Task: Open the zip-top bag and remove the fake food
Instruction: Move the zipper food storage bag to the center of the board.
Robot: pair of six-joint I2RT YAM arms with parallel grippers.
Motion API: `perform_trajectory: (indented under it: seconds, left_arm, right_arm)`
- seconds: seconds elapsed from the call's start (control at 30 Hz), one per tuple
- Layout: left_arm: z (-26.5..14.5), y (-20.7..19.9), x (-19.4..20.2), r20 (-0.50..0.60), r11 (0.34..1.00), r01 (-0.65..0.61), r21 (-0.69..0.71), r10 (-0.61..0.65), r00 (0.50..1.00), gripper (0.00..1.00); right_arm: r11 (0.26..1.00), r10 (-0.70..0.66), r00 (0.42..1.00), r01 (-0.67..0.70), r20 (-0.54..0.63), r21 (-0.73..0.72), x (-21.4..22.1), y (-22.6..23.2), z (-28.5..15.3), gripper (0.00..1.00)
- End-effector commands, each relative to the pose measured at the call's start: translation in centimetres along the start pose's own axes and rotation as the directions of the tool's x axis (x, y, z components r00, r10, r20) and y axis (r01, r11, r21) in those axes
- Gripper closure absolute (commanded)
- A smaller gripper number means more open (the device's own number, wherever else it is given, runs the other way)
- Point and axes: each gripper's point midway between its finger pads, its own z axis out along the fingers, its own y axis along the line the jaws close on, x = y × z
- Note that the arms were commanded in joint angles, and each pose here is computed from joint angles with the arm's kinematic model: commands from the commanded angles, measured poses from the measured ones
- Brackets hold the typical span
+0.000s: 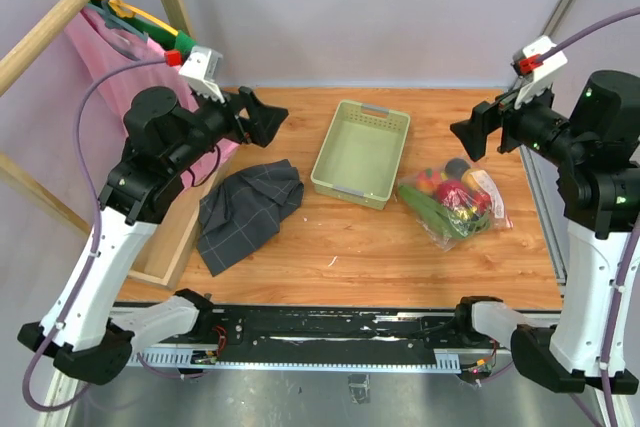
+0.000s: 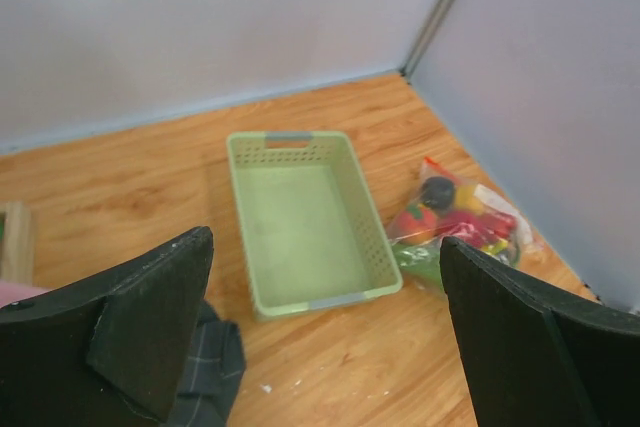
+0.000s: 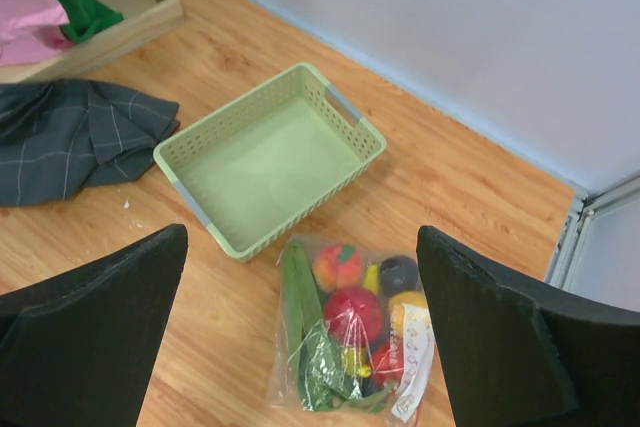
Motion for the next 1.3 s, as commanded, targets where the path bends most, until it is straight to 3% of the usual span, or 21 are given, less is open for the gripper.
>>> perform_trajectory:
  seconds: [0.0, 0.23, 0.47, 0.6, 0.83, 1.0, 1.17, 1.27]
  left_arm:
    - [-2.1, 2.7, 1.2, 0.023, 0.998, 0.031, -0.049, -0.03, 0.999, 0.01]
    - [-5.5, 7.2, 6.6, 0.025, 0.982, 0.127, -0.138, -0.125, 0.992, 0.01]
    - [-7.6, 9.1, 11.7, 0.031, 0.959, 0.236, -0.156, -0.234, 0.972, 0.01]
    - [-7.5, 8.9, 14.6, 0.0, 0.948, 0.288, -0.137, -0.291, 0.957, 0.02]
    - [-5.3, 4.3, 18.5, -0.12, 0.931, 0.362, -0.046, -0.365, 0.923, 0.02]
    - [-3.2, -0.4, 16.1, -0.148, 0.872, 0.482, 0.085, -0.468, 0.871, 0.01]
    - [-0.8, -4.2, 12.3, -0.174, 0.832, 0.55, 0.069, -0.533, 0.828, 0.01]
    - [-0.5, -7.3, 9.0, -0.166, 0.791, 0.592, 0.156, -0.57, 0.805, 0.01]
  right_arm:
    - [0.996, -0.021, 0.999, 0.023, -0.024, 0.092, 1.5, -0.7, 0.3, 0.02]
    - [0.991, -0.05, 0.991, 0.065, -0.126, 0.118, 7.1, 0.2, 2.0, 0.02]
    - [0.988, -0.083, 0.972, 0.109, -0.221, 0.109, 12.4, 1.1, 2.9, 0.02]
    - [0.994, -0.043, 0.965, 0.067, -0.26, 0.084, 15.1, 1.3, 3.7, 0.02]
    - [0.997, 0.073, 0.962, -0.072, -0.262, 0.015, 17.9, 1.4, 5.6, 0.02]
    - [0.993, 0.11, 0.957, -0.115, -0.269, 0.0, 18.2, 1.2, 6.3, 0.02]
    - [0.991, 0.13, 0.951, -0.128, -0.281, 0.025, 18.9, 0.5, 6.3, 0.02]
    - [0.981, 0.19, 0.938, -0.191, -0.29, 0.027, 19.4, -0.4, 6.4, 0.02]
